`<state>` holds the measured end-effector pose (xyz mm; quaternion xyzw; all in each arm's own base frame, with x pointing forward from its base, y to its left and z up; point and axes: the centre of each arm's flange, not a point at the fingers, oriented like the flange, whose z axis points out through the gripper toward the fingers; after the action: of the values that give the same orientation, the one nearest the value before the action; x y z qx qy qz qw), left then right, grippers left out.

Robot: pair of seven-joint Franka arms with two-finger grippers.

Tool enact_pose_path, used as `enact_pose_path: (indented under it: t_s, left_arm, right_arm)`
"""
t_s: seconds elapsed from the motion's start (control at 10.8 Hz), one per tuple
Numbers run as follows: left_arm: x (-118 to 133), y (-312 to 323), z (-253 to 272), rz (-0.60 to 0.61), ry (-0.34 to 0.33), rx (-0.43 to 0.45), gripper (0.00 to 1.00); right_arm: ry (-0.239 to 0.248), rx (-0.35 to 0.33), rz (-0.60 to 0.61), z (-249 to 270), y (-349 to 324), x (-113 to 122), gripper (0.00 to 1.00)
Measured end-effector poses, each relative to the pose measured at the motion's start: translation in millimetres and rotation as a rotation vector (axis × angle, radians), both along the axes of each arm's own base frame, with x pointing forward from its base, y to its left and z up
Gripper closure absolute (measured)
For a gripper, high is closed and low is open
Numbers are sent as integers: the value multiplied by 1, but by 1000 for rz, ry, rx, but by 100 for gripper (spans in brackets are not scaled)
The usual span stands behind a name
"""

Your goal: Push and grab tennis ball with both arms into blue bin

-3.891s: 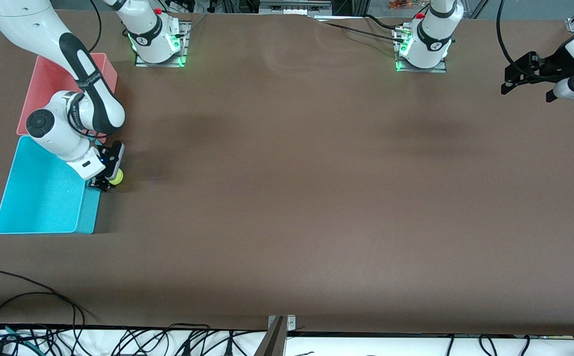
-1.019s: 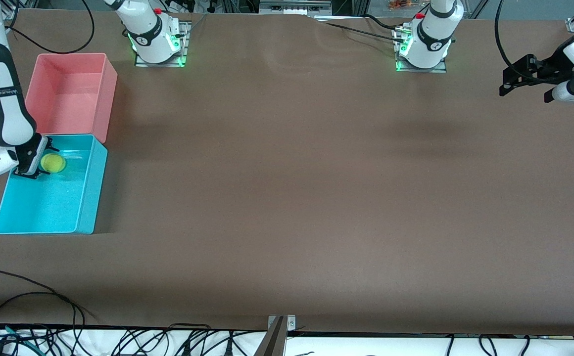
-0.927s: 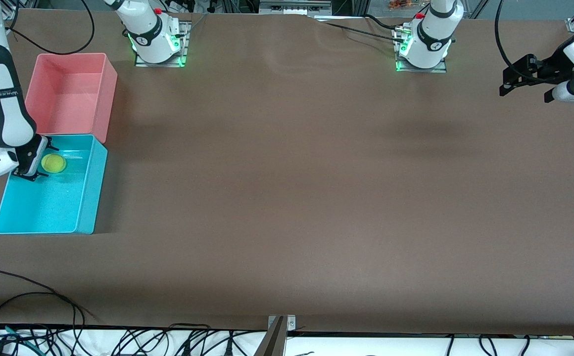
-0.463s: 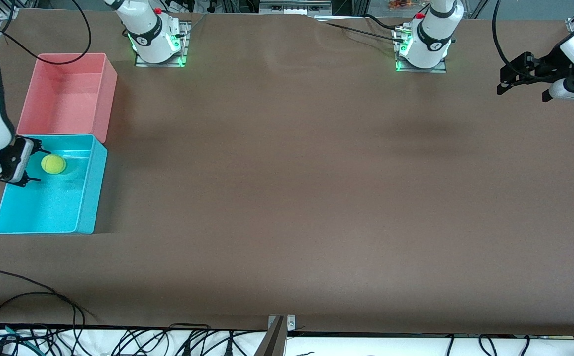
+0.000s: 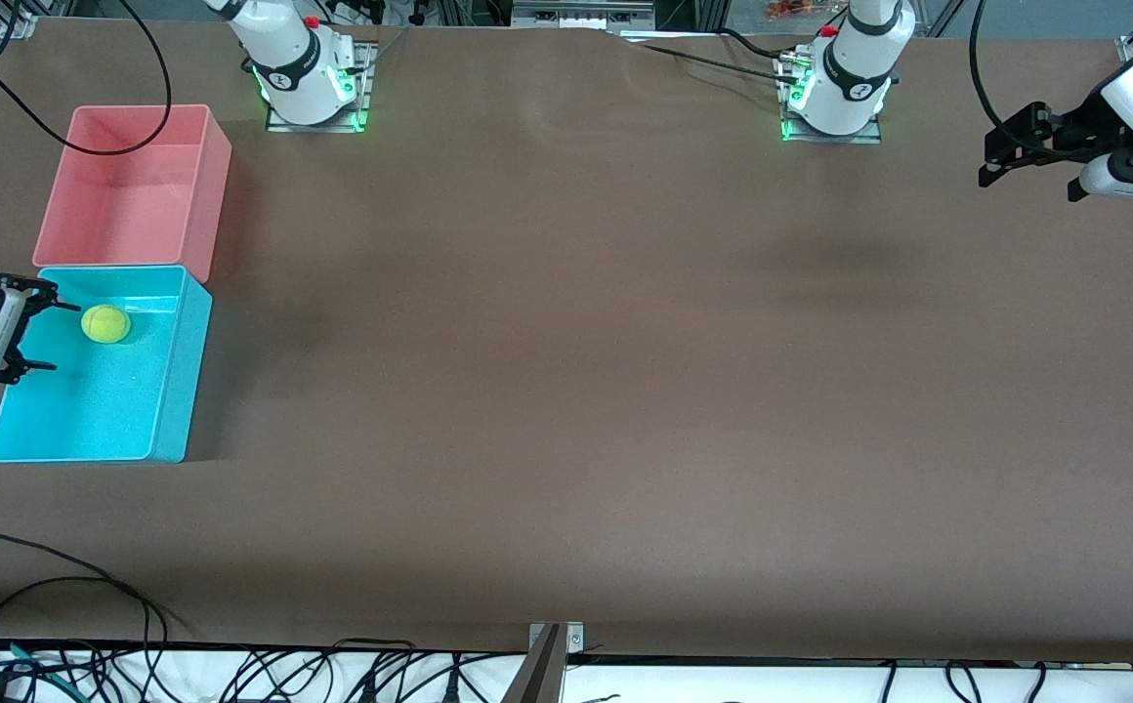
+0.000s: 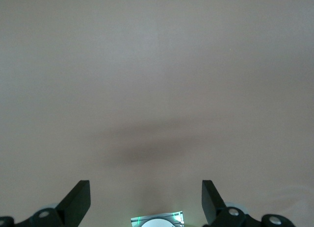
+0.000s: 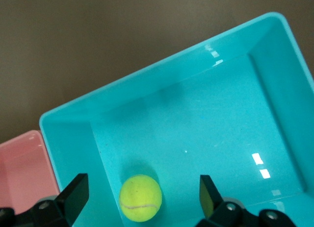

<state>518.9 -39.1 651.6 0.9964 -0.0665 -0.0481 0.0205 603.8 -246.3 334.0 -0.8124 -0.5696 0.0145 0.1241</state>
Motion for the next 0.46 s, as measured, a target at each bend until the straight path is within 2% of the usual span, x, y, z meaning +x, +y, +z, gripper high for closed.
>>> enact_pose_path:
  t_s: [0.46]
  left_arm:
    - [0, -4, 1, -8, -3, 0, 0]
  right_arm:
    - [76, 3, -136, 82, 83, 32, 0]
